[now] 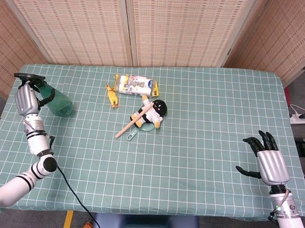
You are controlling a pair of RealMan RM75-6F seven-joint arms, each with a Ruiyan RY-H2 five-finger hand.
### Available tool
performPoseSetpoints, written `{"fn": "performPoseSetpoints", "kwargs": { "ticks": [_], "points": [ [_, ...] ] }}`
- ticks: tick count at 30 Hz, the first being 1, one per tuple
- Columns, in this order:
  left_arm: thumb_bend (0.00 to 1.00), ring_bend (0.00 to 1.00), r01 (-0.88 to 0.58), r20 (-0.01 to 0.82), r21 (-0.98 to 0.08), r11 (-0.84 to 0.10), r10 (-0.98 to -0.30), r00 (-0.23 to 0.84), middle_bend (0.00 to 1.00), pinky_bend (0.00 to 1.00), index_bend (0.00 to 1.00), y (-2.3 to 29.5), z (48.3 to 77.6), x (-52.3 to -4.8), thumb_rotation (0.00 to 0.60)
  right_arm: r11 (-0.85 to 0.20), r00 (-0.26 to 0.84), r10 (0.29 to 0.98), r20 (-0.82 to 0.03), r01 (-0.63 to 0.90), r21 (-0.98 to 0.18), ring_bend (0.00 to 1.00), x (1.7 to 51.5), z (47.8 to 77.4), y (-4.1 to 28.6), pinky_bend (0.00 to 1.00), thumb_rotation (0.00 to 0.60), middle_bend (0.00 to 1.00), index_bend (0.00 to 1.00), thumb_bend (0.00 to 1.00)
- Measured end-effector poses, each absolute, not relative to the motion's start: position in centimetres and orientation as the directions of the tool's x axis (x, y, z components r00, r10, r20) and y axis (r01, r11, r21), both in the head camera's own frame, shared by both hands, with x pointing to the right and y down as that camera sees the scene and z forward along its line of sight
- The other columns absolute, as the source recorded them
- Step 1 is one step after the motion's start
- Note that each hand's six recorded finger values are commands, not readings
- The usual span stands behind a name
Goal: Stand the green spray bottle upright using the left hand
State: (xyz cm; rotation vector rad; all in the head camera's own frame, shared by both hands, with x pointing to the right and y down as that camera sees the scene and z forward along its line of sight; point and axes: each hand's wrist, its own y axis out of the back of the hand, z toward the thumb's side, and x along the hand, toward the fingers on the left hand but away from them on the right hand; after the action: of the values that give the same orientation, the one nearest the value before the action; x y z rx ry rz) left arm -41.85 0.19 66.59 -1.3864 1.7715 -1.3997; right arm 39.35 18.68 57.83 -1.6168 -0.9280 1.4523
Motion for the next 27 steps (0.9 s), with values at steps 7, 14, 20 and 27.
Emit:
{"fn": "performPoseSetpoints", "kwargs": {
  "ticks": [7, 14, 20, 27],
  "points": [
    [0.39, 0.49, -0.401, 0.201, -0.914, -0.057, -0.924, -0.325, 0.73, 0.22, 0.45, 1.2, 67.7, -40.7, 0.6, -0.448, 0.094, 0.891, -0.443, 0.036, -0.893, 0.0, 39.4, 57.8, 18.7, 0.01, 0.6, 0.22, 0.24, 0.0],
    [0.35, 0.48, -0.425, 0.259, -0.899, -0.101, -0.907, -0.332, 0.71, 0.22, 0.43, 1.8, 68.7, -40.5, 0.6, -0.45, 0.098, 0.89, -0.445, 0.04, -0.892, 0.0, 39.5, 57.8, 18.7, 0.01, 0.6, 0.22, 0.24, 0.0],
    [0.33, 0.46, -0.44, 0.286, -0.89, -0.118, -0.897, -0.337, 0.66, 0.2, 0.38, 2.1, 69.0, -40.5, 0.6, -0.451, 0.1, 0.89, -0.446, 0.041, -0.891, 0.0, 39.4, 57.8, 18.6, 0.01, 0.6, 0.22, 0.24, 0.0],
    [0.3, 0.41, -0.464, 0.315, -0.875, -0.139, -0.891, -0.327, 0.55, 0.16, 0.26, 2.3, 69.2, -40.5, 0.6, -0.452, 0.1, 0.889, -0.446, 0.041, -0.891, 0.0, 39.4, 57.8, 18.7, 0.01, 0.6, 0.22, 0.24, 0.0]
  ]
}}
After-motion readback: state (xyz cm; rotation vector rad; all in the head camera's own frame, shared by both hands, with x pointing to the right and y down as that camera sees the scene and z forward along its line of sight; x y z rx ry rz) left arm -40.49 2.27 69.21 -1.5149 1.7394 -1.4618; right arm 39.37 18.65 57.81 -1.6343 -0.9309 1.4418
